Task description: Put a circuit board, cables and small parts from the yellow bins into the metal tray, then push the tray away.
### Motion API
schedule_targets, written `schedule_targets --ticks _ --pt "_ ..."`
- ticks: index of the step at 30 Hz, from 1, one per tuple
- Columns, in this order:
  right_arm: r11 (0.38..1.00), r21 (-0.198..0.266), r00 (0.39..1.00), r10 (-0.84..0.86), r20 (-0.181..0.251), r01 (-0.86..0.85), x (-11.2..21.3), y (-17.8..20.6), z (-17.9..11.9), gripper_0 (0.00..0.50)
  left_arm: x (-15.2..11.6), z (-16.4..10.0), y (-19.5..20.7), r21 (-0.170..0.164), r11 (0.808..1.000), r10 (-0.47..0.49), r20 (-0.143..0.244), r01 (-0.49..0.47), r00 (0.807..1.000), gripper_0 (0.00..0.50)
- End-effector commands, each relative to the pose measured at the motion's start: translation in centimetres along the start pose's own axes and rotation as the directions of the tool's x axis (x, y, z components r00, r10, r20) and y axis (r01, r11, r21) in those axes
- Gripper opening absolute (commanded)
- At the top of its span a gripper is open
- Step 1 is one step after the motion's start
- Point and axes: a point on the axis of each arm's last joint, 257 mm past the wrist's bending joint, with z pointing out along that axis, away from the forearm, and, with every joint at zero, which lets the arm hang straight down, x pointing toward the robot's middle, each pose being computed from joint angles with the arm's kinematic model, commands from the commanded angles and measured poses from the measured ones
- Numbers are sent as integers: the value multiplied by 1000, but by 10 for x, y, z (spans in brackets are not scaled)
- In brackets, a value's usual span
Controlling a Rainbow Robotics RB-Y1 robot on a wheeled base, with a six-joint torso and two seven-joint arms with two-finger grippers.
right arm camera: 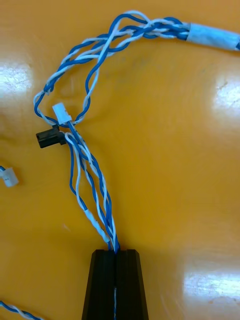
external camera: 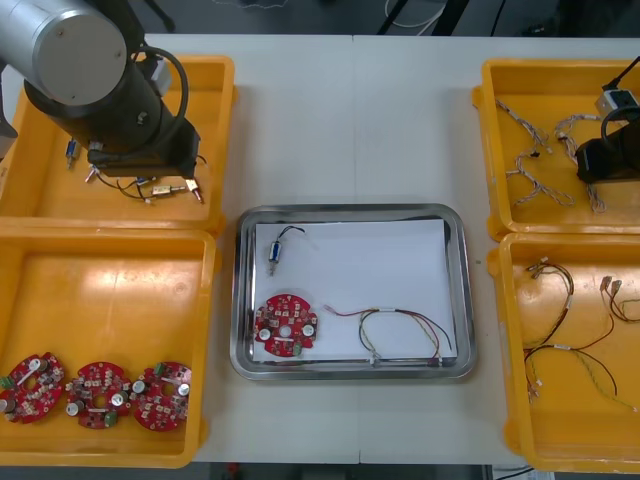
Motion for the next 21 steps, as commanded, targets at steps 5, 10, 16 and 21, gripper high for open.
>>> schedule_targets --ticks 5,10,16,21 --pt "991 34 990 -130 -49 132 -13 -10 -46 0 -34 -28 18 7 975 -223 92 223 971 500" --pt "991 10 989 -135 -54 136 -21 -5 -73 0 -37 -28 22 -5 979 -202 106 204 974 500" --pt "989 -48 987 -146 -66 143 -23 6 -116 0 -40 -30 43 -46 998 -44 96 48 994 500" --pt "981 -50 979 -190 -81 186 -15 13 -141 0 -44 -27 55 -32 998 51 75 -49 996 500"
